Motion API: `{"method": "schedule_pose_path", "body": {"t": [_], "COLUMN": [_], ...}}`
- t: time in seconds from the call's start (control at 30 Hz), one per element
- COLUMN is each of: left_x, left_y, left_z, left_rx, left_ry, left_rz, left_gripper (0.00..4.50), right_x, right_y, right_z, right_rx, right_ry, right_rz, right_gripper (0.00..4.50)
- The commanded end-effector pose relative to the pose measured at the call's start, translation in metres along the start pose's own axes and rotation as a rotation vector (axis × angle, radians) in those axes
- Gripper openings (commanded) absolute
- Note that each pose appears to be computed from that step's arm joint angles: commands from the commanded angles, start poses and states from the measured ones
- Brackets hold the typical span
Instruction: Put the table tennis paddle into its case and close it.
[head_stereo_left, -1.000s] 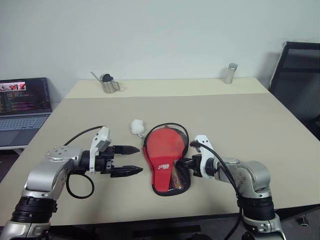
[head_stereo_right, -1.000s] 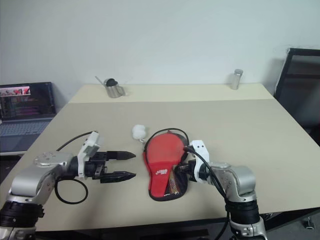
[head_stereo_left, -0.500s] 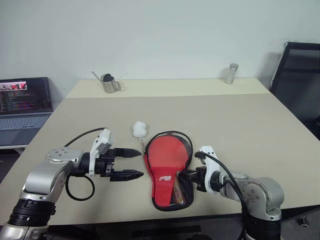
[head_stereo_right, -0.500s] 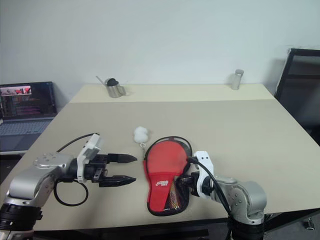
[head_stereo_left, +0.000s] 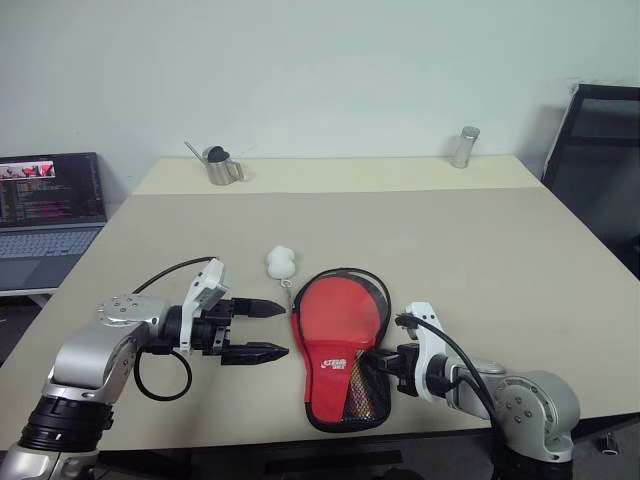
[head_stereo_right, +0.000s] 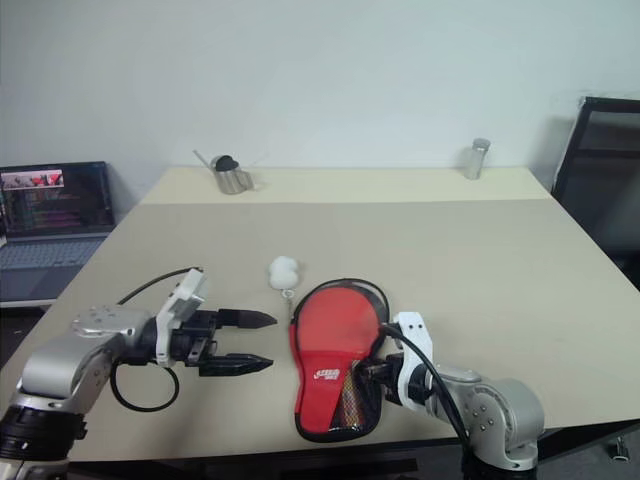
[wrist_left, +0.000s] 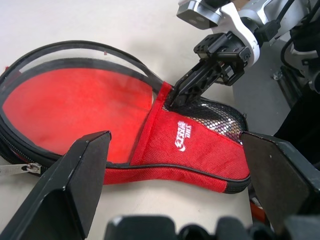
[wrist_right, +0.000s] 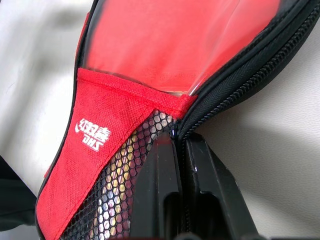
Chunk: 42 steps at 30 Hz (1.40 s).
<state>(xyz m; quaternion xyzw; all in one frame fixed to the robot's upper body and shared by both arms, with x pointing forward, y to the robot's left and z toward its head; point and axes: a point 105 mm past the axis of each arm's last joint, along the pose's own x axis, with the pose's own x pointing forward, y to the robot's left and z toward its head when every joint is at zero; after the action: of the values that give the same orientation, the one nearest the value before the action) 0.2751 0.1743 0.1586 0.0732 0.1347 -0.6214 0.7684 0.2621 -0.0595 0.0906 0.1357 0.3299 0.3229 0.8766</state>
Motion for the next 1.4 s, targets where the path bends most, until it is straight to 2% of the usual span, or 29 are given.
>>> {"method": "schedule_pose_path", "body": {"t": [0.03,0.67,0.8,1.07,1.13,1.27,1.4], "left_x": [-0.001,0.000,0.001,0.004,0.004,0.003,0.002], "left_y": [-0.002,-0.002,-0.001,0.003,0.005,0.009,0.022], "left_z": [0.009,0.004,0.003,0.005,0.005,0.007,0.012], "left_rx": [0.044,0.045,0.049,0.061,0.061,0.052,0.031], "left_ry": [-0.007,-0.004,-0.002,-0.032,-0.042,-0.076,-0.124], "left_rz": [-0.015,-0.008,-0.006,0.039,0.060,0.111,0.195], "left_gripper": [4.50,4.50,4.50,4.50,4.50,4.50,4.50], "right_x": [-0.005,-0.010,-0.011,-0.031,-0.039,-0.053,-0.056], "right_y": [0.004,0.000,0.001,-0.008,-0.007,0.009,0.016], "right_z": [-0.002,-0.001,0.001,0.013,0.022,0.042,0.063], "right_rx": [-0.009,-0.039,-0.028,-0.101,-0.163,-0.242,-0.275], "right_ry": [-0.010,-0.008,-0.022,-0.072,-0.089,-0.145,-0.197], "right_rz": [0.012,-0.015,-0.013,-0.056,-0.050,0.077,0.131], "right_gripper": [0.01,0.01,1.10,3.93,4.46,4.46,4.46]}}
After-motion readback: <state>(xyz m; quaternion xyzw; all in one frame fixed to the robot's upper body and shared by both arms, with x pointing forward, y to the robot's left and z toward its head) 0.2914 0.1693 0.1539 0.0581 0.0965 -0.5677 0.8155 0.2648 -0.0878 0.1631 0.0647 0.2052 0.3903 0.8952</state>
